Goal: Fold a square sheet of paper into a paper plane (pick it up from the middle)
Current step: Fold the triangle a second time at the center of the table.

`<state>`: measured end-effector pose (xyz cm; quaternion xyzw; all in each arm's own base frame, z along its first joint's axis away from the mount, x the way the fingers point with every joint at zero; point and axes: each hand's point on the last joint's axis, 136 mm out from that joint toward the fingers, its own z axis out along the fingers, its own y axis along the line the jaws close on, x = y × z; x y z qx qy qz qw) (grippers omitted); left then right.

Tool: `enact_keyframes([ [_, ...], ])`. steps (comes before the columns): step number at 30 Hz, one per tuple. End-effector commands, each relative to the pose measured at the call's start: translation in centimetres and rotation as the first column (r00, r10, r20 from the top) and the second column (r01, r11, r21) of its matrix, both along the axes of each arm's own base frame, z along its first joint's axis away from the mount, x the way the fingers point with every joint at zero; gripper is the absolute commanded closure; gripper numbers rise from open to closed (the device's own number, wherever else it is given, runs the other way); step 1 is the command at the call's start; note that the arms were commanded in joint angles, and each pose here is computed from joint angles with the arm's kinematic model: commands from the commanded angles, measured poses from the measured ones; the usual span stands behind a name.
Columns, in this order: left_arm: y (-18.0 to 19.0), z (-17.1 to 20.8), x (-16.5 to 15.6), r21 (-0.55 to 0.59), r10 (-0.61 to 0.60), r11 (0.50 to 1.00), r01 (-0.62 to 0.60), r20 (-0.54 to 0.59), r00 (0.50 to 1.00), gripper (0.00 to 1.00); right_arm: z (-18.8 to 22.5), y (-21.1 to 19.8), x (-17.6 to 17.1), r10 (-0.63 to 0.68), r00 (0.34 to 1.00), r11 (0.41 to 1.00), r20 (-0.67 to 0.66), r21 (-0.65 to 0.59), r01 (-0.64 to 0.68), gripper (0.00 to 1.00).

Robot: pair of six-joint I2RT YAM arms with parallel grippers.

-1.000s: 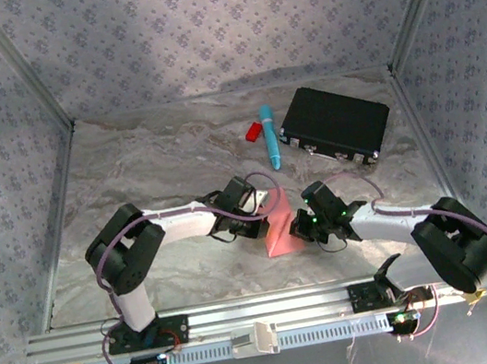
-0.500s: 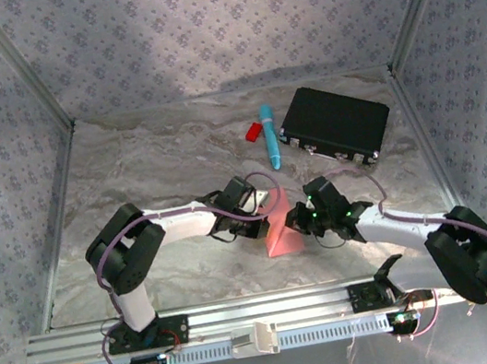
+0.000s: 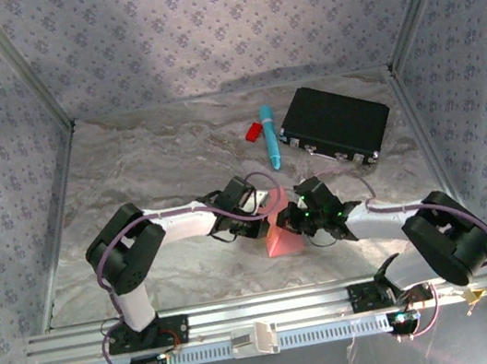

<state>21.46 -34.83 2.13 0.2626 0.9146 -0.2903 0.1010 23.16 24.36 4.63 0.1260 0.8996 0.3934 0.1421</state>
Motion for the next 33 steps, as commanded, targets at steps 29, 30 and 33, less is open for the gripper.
enact_keyframes([
  [29,0.6,-1.9,-0.8,0.050,-0.029,0.998,0.031,-0.051,0.998,1.00,-2.0,-0.9,-0.6,-0.039,0.998,0.999,-0.051,-0.004,0.039,1.00],
  [30,0.6,-1.9,-0.8,0.051,-0.027,0.998,0.029,-0.050,0.998,1.00,-1.4,-0.9,-0.2,-0.041,0.998,0.999,-0.038,0.005,0.042,1.00],
  [33,0.6,-1.8,-0.8,0.050,-0.028,0.998,0.030,-0.048,0.998,1.00,-0.3,-1.0,0.9,-0.042,0.999,0.999,-0.015,0.010,0.043,1.00],
])
